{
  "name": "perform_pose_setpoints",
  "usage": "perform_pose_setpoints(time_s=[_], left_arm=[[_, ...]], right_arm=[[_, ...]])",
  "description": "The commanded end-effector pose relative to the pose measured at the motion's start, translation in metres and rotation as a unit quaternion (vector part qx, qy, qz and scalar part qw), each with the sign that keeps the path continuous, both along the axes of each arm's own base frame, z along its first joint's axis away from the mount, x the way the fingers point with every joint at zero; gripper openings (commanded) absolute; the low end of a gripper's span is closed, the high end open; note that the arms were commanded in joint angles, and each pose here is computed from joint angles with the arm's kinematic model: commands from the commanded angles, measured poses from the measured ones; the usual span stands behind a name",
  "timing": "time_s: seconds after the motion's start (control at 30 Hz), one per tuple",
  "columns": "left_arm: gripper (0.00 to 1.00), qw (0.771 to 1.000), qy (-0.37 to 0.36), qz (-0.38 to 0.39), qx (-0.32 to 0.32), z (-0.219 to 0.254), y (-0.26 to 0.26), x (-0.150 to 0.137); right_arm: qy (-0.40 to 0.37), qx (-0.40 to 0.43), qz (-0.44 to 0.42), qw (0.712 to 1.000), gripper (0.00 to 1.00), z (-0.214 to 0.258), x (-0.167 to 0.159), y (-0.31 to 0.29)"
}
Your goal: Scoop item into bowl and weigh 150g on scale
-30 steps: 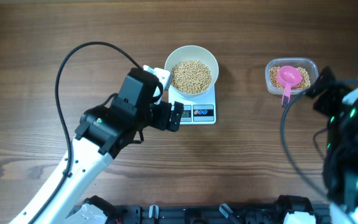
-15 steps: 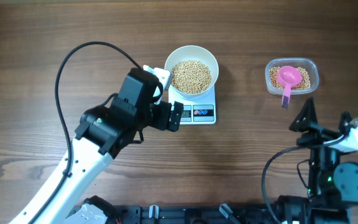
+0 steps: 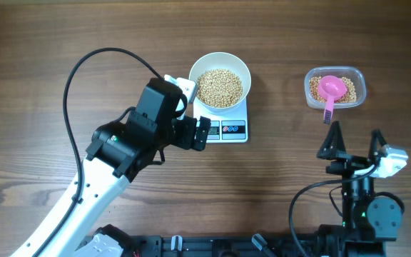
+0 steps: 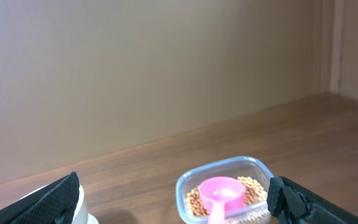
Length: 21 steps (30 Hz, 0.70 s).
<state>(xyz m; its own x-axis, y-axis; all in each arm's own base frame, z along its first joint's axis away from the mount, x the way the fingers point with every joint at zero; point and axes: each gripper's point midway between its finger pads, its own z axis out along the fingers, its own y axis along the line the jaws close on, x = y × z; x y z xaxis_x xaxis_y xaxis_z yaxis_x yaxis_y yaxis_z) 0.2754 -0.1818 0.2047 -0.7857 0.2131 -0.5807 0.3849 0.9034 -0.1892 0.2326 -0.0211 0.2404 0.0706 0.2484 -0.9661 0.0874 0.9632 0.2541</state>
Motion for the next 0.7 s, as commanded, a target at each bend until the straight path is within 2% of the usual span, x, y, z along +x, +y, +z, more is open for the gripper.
perform_pose_setpoints(time_s=[0.0,0.23,0.67], left_arm=[[1.00,1.000,0.000,0.004,0.002,-0.001,0.000,0.000],[1.00,1.000,0.000,0.004,0.001,-0.001,0.000,0.000],[1.00,1.000,0.000,0.004,0.002,-0.001,0.000,0.000]], right_arm=[[-0.012,-0.011,0.024,1.000,1.00,-0.005,-0.001,0.010],[-0.014,-0.024,0.051,0.998,1.00,-0.020,0.005,0.024],[-0.037,-0.054,0.050,0.997,1.00,-0.035,0.012,0.025]])
